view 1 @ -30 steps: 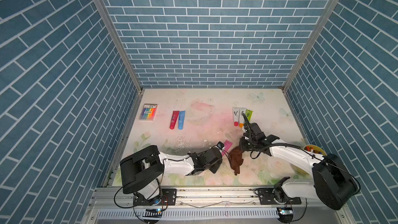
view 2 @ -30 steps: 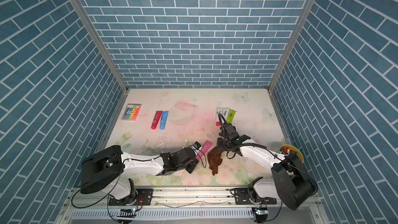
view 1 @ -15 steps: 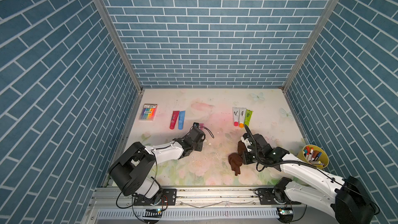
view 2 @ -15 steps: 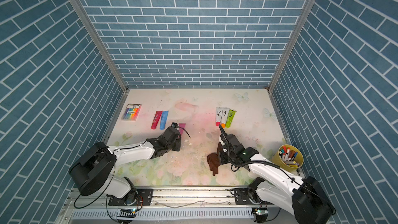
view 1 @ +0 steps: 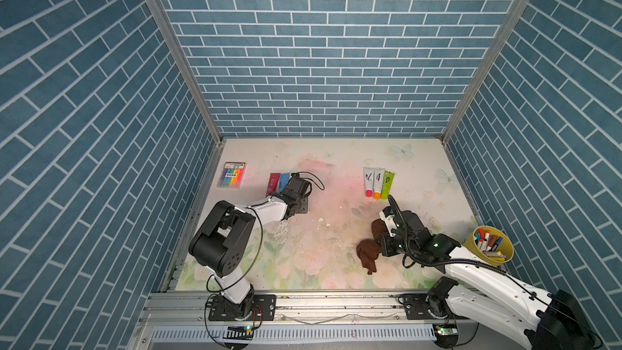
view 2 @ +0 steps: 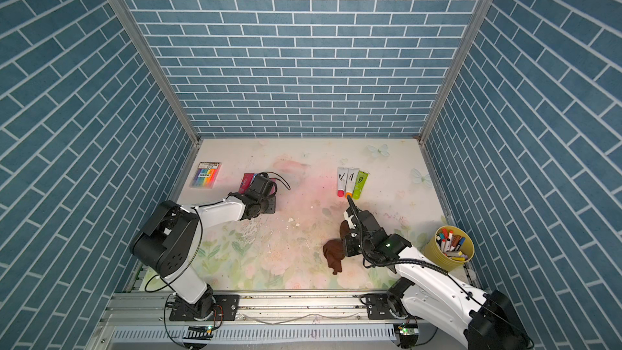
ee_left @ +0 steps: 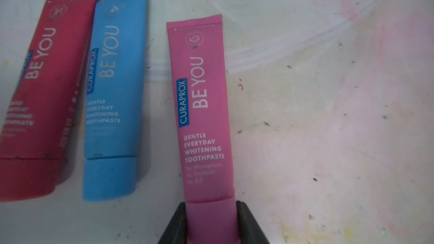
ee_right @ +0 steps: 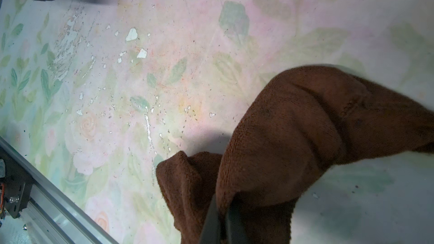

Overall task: Wipe the surface of the toothpaste tube
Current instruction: Move the toothpaste to the center of the board.

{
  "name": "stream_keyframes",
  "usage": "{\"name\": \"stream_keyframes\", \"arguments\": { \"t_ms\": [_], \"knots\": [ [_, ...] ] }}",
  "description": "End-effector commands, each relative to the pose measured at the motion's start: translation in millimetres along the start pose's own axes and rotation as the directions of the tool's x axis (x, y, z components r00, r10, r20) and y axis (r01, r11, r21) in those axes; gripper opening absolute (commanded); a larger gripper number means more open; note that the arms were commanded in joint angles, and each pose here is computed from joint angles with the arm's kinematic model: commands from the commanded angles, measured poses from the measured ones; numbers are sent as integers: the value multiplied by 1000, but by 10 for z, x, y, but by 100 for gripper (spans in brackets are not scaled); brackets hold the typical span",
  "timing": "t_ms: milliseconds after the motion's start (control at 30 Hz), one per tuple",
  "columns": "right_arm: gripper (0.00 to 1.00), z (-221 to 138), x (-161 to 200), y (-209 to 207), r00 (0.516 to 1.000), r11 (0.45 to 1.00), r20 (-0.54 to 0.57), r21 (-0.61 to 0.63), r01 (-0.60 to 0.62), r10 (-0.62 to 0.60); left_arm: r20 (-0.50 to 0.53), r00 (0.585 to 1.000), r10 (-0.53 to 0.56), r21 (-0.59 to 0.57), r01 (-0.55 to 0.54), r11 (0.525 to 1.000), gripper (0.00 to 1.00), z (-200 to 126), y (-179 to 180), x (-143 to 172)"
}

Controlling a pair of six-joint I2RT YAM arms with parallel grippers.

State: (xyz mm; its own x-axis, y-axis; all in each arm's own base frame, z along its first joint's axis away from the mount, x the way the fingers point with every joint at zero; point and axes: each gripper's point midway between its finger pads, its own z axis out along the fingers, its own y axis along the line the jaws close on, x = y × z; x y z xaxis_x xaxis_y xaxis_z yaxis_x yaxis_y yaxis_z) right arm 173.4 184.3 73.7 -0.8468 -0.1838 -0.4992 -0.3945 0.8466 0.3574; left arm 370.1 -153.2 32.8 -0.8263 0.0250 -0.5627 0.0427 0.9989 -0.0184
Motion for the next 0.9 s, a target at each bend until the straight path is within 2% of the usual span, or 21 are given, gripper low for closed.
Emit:
{"name": "stream_keyframes", "arguments": {
  "t_ms": [0, 167, 367, 433, 667, 767, 867],
  "knots": [
    [0, 4, -5, -19, 1000, 1000, 13, 13, 28, -29, -25, 999, 26, -44, -28, 999, 0, 61, 87, -38],
    [0, 10, -7, -19, 1000, 999, 10, 14, 29, -29, -42, 999, 18, -99, -22, 995, 0, 111, 228, 5],
    [0, 10, -8, -13, 999, 999, 11, 13, 32, -32, -54, 998, 21, -132, -28, 991, 5, 138, 322, -7],
    [0, 11, -9, -16, 999, 999, 11, 15, 32, -32, -50, 999, 19, -137, -26, 990, 13, 105, 328, -15],
    [0, 15, -10, -26, 999, 999, 10, 23, 31, -31, -16, 1000, -13, -91, 12, 996, 55, -139, 261, -79],
    [0, 15, -13, -33, 999, 999, 12, 27, 31, -31, 9, 1000, -25, -71, 25, 997, 65, -292, 173, -131],
    [0, 13, -16, -42, 999, 999, 12, 32, 30, -31, 53, 998, -47, -43, 49, 998, 70, -490, 59, -217]
  ]
}}
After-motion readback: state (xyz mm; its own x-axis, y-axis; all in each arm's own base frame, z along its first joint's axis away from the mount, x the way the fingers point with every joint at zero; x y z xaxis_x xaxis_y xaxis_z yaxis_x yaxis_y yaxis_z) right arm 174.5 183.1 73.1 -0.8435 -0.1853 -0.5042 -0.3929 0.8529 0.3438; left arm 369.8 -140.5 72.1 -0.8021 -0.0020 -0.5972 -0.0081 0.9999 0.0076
